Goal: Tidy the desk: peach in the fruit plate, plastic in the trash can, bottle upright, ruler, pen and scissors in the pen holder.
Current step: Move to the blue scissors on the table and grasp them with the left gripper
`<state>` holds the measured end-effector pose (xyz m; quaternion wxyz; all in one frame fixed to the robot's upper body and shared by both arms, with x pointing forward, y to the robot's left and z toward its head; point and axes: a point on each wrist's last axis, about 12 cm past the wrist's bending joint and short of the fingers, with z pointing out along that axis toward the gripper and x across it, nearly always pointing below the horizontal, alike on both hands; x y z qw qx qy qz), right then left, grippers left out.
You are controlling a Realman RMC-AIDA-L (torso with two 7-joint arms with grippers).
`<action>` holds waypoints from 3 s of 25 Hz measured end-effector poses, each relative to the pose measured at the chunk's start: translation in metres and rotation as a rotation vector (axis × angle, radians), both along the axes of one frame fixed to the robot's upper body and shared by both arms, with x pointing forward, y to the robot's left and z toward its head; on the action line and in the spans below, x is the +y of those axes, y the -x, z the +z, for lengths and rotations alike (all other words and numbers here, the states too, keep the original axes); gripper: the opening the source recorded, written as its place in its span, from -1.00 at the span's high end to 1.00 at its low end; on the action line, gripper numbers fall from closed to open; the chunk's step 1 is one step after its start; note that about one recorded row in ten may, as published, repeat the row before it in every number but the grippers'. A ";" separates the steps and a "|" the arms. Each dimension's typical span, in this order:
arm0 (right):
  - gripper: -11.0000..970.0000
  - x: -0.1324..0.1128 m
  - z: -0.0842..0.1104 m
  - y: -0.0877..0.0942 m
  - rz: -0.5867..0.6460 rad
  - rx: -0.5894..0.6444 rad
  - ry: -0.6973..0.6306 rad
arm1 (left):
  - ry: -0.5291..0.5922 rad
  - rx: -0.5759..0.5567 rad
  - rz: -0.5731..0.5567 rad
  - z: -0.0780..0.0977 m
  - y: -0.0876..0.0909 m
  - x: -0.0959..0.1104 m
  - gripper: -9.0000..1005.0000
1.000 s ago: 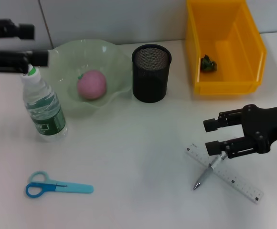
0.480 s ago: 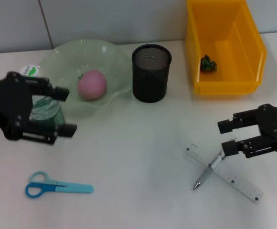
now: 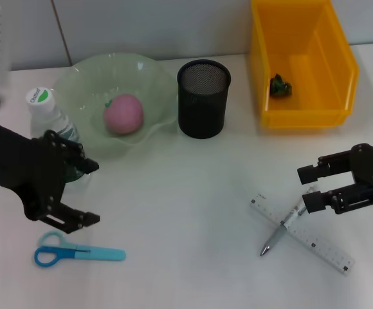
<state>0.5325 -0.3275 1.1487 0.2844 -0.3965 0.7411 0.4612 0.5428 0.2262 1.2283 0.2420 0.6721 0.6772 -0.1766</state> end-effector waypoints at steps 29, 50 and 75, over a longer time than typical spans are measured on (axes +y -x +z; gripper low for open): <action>-0.48 0.005 0.000 -0.004 0.008 -0.005 0.000 | -0.301 0.025 -0.158 -0.055 0.004 -0.062 -0.51; -0.48 0.006 -0.003 -0.003 -0.003 -0.003 0.001 | -0.404 -0.049 -0.214 -0.084 0.009 -0.074 -0.47; -0.48 0.008 -0.003 -0.006 -0.007 -0.009 0.004 | -0.468 -0.038 -0.256 -0.096 0.000 -0.085 -0.41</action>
